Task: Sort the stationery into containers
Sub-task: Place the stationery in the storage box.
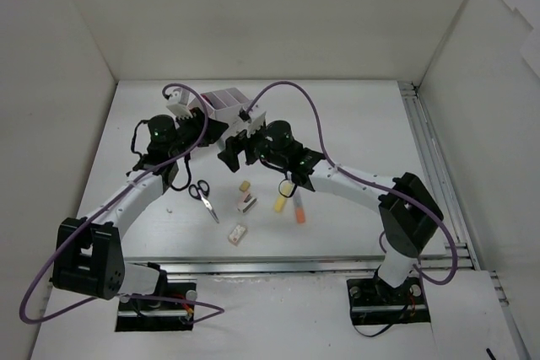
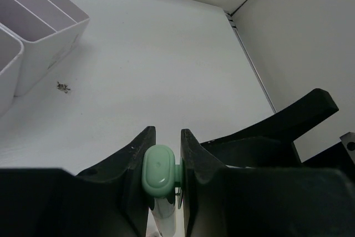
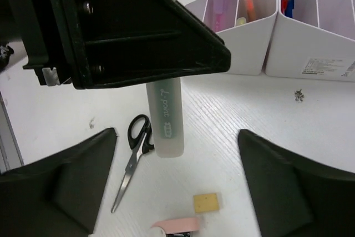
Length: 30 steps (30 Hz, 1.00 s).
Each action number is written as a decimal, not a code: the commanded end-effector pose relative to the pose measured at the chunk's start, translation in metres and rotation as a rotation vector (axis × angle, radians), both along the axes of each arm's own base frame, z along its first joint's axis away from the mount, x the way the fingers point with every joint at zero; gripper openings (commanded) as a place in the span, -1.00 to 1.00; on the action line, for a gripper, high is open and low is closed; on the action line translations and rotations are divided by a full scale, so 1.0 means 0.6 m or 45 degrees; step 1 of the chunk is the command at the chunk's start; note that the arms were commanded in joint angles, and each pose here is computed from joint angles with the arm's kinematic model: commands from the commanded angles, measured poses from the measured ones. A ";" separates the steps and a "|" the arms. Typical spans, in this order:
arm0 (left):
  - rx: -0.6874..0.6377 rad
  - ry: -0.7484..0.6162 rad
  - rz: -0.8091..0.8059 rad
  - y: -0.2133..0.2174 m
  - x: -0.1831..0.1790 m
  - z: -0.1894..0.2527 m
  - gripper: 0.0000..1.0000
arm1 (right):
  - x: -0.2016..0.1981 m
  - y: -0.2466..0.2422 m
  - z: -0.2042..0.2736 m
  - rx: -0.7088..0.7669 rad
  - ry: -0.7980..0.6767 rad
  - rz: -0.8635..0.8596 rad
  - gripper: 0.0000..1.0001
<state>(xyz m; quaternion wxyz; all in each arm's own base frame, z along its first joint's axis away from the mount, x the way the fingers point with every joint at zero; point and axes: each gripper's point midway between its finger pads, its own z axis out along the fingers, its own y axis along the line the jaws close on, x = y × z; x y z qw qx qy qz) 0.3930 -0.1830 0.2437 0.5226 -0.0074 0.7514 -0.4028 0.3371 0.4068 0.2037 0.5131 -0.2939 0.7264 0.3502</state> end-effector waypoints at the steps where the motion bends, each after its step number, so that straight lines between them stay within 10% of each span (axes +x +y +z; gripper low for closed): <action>1: 0.055 -0.233 0.054 0.023 0.025 0.090 -1.00 | 0.022 -0.008 0.116 0.173 -0.186 -0.080 0.96; 14: 0.396 -0.360 0.547 0.230 0.157 0.099 -1.00 | 0.044 -0.185 -0.040 -0.110 0.096 -0.385 0.96; 30: 0.395 -0.272 0.579 0.252 0.269 -0.010 -0.84 | 0.014 -0.278 -0.183 -0.441 0.321 -0.600 0.96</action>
